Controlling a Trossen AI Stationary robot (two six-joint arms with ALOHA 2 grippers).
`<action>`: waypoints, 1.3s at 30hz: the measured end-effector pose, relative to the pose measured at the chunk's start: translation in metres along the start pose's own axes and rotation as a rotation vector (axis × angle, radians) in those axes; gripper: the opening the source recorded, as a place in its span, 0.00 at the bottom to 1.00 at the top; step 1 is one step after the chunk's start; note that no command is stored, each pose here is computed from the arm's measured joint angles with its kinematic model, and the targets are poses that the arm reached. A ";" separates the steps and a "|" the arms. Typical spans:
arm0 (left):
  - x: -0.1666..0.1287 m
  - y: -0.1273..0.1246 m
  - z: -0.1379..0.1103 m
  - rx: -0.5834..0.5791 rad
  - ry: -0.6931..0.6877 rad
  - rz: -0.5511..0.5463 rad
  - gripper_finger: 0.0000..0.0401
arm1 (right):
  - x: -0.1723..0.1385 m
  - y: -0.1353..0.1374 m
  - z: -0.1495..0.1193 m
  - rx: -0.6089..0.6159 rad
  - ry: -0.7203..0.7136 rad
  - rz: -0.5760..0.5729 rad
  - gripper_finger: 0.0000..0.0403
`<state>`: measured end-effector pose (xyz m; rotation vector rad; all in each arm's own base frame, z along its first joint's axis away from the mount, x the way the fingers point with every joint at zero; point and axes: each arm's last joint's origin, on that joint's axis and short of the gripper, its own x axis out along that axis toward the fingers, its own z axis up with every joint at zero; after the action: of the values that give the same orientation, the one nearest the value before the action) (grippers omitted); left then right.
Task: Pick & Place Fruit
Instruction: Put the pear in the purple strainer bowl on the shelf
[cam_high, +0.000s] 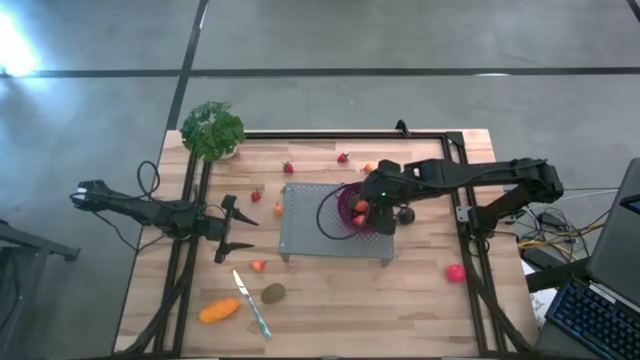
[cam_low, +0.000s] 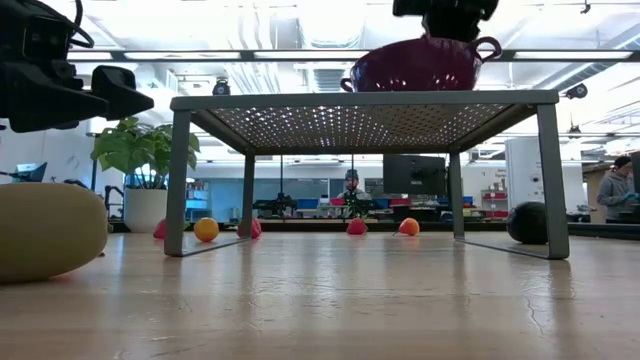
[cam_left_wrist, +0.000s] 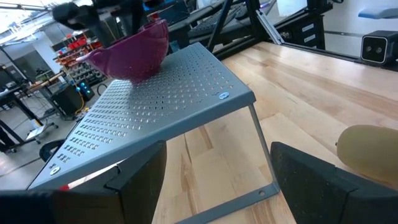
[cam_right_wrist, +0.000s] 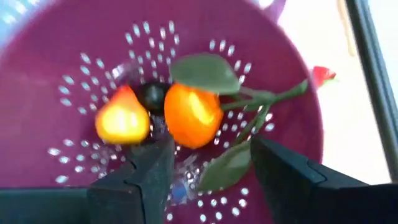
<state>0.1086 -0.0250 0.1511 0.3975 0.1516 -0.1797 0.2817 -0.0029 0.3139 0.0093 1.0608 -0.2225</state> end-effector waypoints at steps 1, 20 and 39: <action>0.000 0.000 0.000 0.000 0.000 0.000 0.73 | -0.005 -0.001 0.002 -0.005 -0.018 0.002 0.52; 0.000 0.000 0.000 0.000 0.000 0.000 0.73 | -0.115 -0.027 -0.023 0.042 -0.387 -0.056 0.20; 0.000 0.000 0.000 0.000 0.000 0.000 0.73 | -0.120 -0.041 -0.130 0.068 -0.557 -0.025 0.03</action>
<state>0.1086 -0.0250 0.1509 0.3975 0.1522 -0.1801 0.1059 -0.0066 0.3580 -0.0042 0.4987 -0.2644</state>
